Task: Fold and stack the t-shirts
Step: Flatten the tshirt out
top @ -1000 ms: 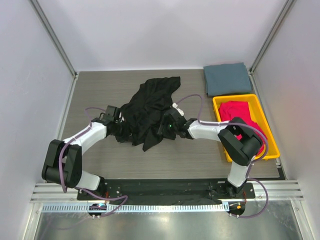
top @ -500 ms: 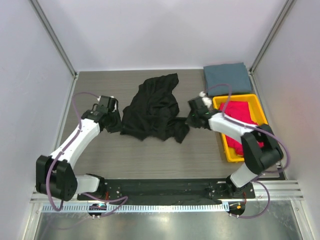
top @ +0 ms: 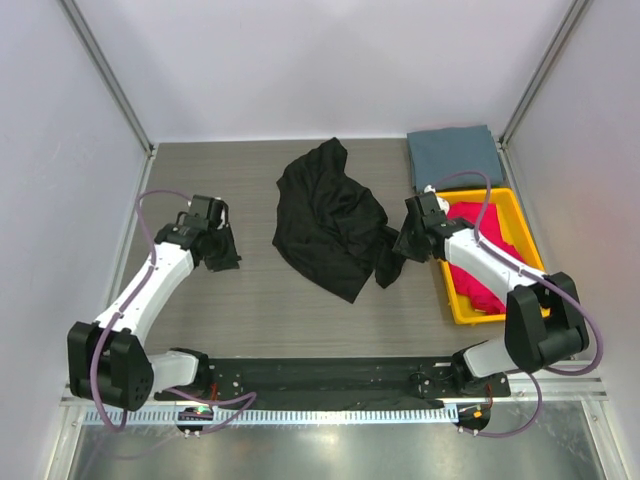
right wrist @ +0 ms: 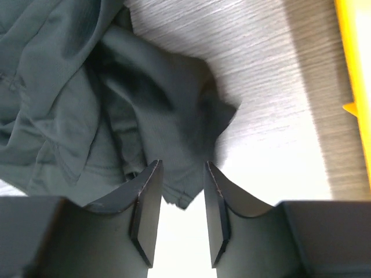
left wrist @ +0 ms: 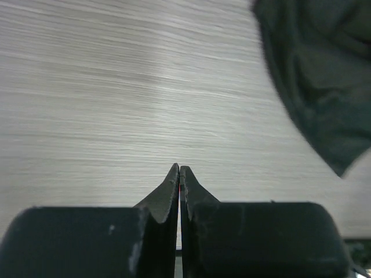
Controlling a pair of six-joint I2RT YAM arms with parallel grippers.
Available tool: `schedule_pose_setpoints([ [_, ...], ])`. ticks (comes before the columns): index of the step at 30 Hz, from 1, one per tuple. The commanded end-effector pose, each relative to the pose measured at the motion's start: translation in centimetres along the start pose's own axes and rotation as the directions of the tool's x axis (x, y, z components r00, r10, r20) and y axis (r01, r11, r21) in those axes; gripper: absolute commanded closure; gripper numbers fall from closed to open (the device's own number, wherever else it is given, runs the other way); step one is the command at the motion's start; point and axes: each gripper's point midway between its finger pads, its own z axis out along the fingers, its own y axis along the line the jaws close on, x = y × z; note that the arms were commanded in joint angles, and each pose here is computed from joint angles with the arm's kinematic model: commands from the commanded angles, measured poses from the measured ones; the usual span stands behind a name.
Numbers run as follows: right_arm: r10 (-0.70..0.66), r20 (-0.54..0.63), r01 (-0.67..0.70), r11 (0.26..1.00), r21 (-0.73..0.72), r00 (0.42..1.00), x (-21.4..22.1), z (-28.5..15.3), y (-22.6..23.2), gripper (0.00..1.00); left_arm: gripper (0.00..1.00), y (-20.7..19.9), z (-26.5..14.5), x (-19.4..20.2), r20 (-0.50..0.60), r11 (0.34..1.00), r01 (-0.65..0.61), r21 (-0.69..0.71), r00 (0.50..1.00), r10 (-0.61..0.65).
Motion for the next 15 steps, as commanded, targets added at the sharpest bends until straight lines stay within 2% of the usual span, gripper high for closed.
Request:
schedule_pose_setpoints([
  [1, -0.017, 0.047, 0.020, 0.998, -0.059, 0.999, -1.6, -2.5, 1.4, 0.60, 0.99, -4.9, -0.7, 0.2, -0.012, 0.961, 0.032, 0.276, 0.999, -0.030],
  [2, -0.018, 0.043, 0.020, 0.998, -0.060, 0.999, -1.5, -2.7, 1.3, 0.59, 0.88, -5.9, -0.4, 1.0, -0.050, 0.939, 0.063, 0.338, 0.998, -0.049],
  [3, -0.016, 0.047, 0.020, 0.997, -0.069, 0.999, -1.6, -3.0, 1.4, 0.58, 0.80, -7.5, -0.6, 1.8, -0.117, 0.905, 0.137, 0.404, 0.988, -0.097],
  [5, -0.013, 0.043, 0.017, 0.996, -0.086, 0.999, -1.4, -3.3, 1.6, 0.58, 0.62, -9.7, 0.3, 2.3, -0.130, 0.880, 0.148, 0.451, 0.987, -0.099],
  [8, -0.007, 0.054, 0.013, 0.994, -0.106, 0.999, -1.2, -4.1, 1.8, 0.58, 0.54, -11.6, 2.1, 3.7, -0.166, 0.895, 0.152, 0.419, 0.982, -0.089],
  [9, -0.007, 0.054, 0.013, 0.994, -0.110, 0.999, -1.2, -4.1, 1.8, 0.58, 0.53, -12.8, 2.2, 4.8, -0.173, 0.900, 0.122, 0.419, 0.983, -0.053],
  [13, -0.006, 0.068, 0.015, 0.992, -0.125, 0.998, -1.3, -4.5, 2.0, 0.58, 0.52, -15.9, 4.1, 5.7, -0.185, 0.892, 0.145, 0.428, 0.980, -0.070],
  [15, -0.013, 0.081, 0.023, 0.991, -0.128, 0.997, -1.7, -4.7, 2.1, 0.58, 0.51, -17.5, 5.2, 7.5, -0.236, 0.889, 0.142, 0.435, 0.971, -0.040],
])
